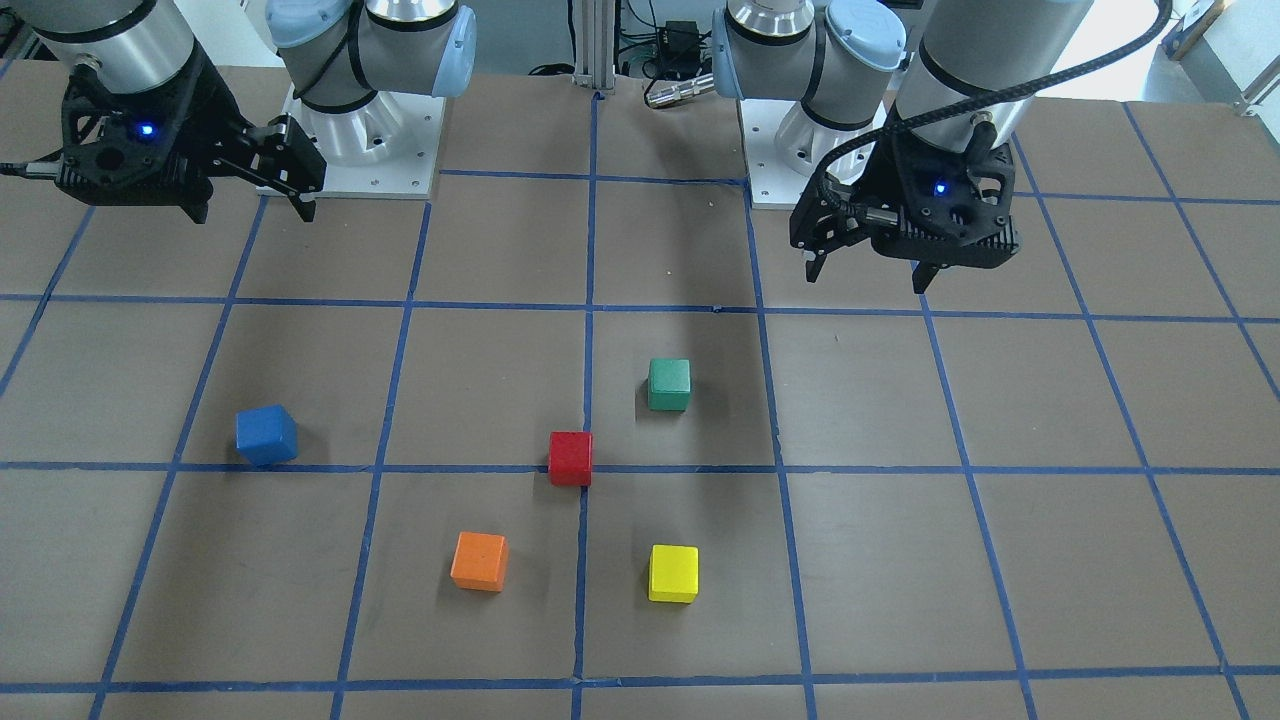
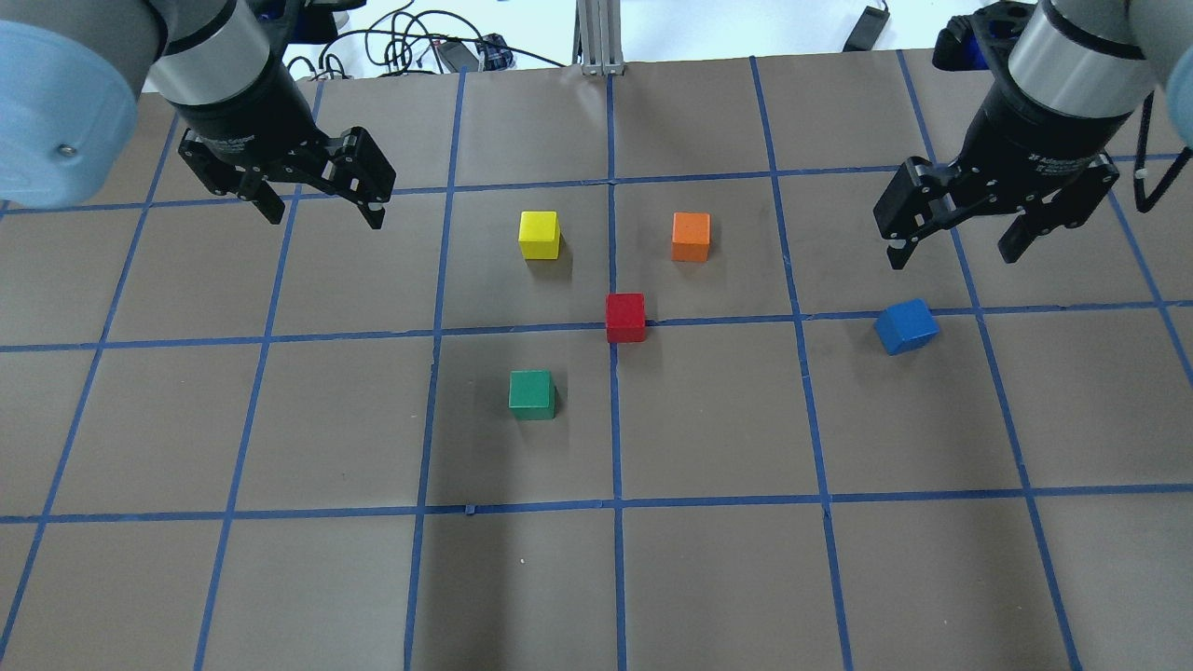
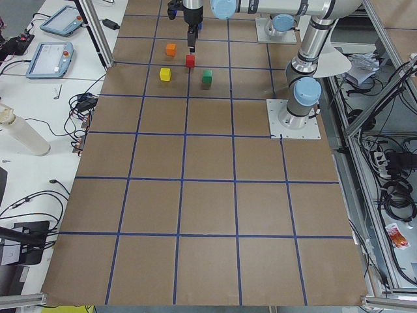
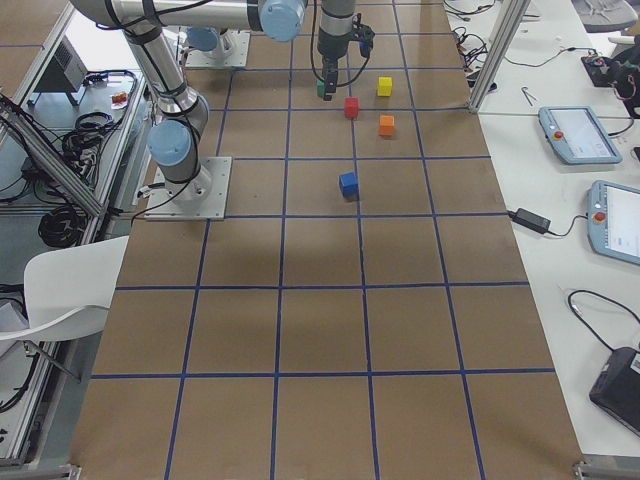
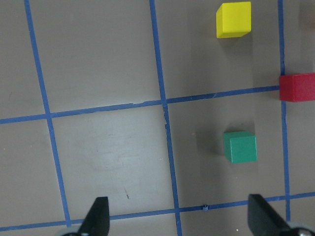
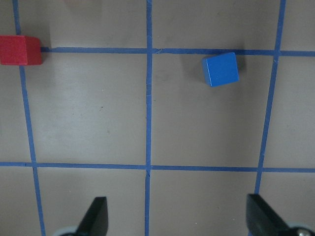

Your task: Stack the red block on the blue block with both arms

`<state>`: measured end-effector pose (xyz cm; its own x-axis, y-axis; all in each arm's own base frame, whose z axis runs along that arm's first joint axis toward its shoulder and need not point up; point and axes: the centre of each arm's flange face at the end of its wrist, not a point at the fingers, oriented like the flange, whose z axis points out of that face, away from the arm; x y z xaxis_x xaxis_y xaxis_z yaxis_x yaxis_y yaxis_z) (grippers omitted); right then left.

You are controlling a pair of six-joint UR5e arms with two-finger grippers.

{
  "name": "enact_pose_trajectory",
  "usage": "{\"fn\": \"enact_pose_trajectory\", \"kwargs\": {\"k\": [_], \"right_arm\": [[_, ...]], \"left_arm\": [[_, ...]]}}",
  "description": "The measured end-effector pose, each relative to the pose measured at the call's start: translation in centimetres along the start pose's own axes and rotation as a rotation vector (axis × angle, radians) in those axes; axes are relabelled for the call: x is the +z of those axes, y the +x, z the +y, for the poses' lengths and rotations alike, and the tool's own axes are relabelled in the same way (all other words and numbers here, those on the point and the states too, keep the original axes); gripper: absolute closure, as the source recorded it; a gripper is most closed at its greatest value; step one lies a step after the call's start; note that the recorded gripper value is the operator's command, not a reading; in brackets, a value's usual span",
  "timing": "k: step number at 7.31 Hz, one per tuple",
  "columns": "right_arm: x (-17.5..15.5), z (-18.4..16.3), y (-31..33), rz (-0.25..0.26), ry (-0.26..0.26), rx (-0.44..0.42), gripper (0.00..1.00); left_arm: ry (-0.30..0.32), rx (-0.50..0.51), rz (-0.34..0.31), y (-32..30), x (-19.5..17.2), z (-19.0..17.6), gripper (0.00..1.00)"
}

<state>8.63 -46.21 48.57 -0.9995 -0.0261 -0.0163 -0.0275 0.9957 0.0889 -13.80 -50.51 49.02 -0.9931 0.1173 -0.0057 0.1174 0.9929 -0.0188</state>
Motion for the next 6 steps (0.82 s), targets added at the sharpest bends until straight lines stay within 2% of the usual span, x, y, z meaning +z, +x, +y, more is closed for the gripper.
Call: {"fn": "enact_pose_trajectory", "kwargs": {"k": [4,6], "right_arm": [[0.0,-0.2,0.0,0.008,0.014,0.007,0.0],[0.6,-1.6,0.0,0.011,0.061,0.03,0.0]], "left_arm": [[-0.002,0.011,0.002,0.4,0.3,0.3,0.0],[-0.004,0.018,0.001,1.2,0.7,0.0,0.0]]}}
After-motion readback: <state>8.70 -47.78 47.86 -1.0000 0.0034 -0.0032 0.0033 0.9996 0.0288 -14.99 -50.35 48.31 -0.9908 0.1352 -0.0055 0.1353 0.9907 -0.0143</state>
